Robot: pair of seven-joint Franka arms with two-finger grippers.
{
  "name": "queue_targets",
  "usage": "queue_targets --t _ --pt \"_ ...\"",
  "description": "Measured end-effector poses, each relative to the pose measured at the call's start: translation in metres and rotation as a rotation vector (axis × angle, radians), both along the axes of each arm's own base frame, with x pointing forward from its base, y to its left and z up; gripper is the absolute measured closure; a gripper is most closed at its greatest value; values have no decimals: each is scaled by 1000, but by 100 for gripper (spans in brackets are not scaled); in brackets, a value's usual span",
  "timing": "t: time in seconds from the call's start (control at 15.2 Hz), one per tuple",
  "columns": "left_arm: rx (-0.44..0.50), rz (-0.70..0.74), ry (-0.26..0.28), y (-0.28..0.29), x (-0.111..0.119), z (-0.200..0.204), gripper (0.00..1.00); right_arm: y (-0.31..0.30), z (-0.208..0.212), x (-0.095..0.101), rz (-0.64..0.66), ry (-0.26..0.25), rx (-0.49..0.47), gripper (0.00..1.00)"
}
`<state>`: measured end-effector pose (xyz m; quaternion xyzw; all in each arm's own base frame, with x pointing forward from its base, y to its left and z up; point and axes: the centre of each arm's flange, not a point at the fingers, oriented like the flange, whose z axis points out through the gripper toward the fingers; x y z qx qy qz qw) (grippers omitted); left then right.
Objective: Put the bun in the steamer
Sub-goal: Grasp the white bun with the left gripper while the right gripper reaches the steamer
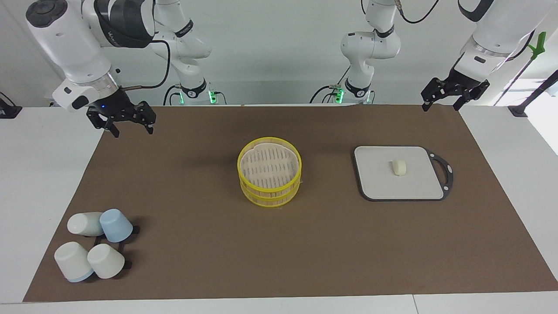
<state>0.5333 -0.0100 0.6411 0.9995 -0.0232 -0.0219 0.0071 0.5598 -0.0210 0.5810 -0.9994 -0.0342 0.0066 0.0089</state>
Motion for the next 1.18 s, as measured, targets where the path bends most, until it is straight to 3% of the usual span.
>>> queue_targets --t 0.72,0.92,1.18 --pt "-2 5 -19 3 1 -8 0 -2 -2 -2 3 14 -20 0" --pt "-6 9 -35 6 1 -59 0 -2 -2 -2 4 13 -20 0" --pt "-7 -25 -31 5 -8 -169 0 3 -5 -1 3 13 -20 0"
